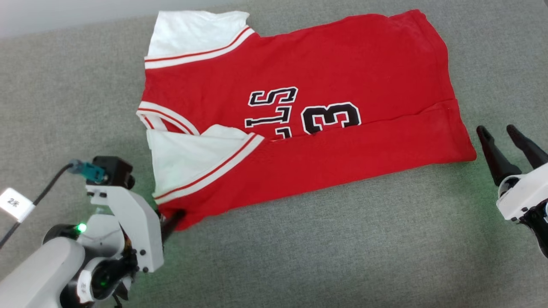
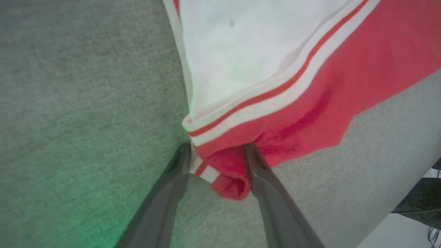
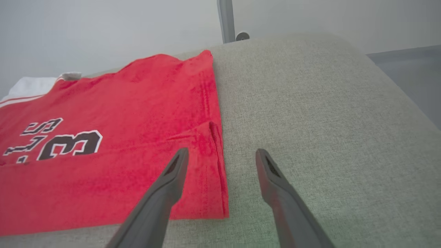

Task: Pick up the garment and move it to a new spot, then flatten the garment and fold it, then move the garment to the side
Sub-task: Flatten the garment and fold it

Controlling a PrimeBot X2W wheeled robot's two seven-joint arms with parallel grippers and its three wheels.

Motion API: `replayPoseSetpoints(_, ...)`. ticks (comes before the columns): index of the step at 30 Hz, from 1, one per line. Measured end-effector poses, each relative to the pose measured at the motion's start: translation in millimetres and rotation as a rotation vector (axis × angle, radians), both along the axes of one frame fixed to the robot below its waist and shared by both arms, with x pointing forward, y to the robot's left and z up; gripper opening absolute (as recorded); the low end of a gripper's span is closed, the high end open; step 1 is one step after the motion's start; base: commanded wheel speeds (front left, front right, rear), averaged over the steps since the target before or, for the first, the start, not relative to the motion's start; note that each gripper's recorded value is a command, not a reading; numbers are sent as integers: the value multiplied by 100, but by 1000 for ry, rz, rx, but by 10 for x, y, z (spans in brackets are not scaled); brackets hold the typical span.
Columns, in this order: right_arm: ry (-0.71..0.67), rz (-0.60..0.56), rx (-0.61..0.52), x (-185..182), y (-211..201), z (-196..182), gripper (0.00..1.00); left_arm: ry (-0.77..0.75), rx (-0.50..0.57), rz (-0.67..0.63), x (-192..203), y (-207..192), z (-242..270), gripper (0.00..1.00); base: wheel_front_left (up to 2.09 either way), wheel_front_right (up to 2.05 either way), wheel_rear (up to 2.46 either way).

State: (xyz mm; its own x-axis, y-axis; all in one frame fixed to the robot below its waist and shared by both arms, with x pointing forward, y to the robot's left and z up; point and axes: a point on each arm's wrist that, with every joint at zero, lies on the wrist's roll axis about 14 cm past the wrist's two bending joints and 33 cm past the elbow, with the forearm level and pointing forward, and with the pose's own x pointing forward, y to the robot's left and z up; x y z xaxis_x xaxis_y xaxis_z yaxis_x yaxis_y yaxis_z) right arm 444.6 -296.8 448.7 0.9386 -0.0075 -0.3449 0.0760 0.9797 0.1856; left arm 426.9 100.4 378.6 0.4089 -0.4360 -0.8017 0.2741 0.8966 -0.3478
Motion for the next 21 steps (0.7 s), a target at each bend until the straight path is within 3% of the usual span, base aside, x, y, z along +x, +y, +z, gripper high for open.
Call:
replayPoseSetpoints(6, 258, 154, -115, -167, 92, -252, 100, -17, -18, 11, 19, -6, 9, 0, 0, 0, 0)
replayPoseSetpoints(10, 342, 211, -135, -152, 152, -276, 100, -28, -29, 19, 24, -5, 10, 0, 0, 0, 0)
replayPoseSetpoints(21, 571, 229, -135, -68, 134, -611, 100, -38, -62, 19, 87, -57, -51, 0, 0, 0, 0)
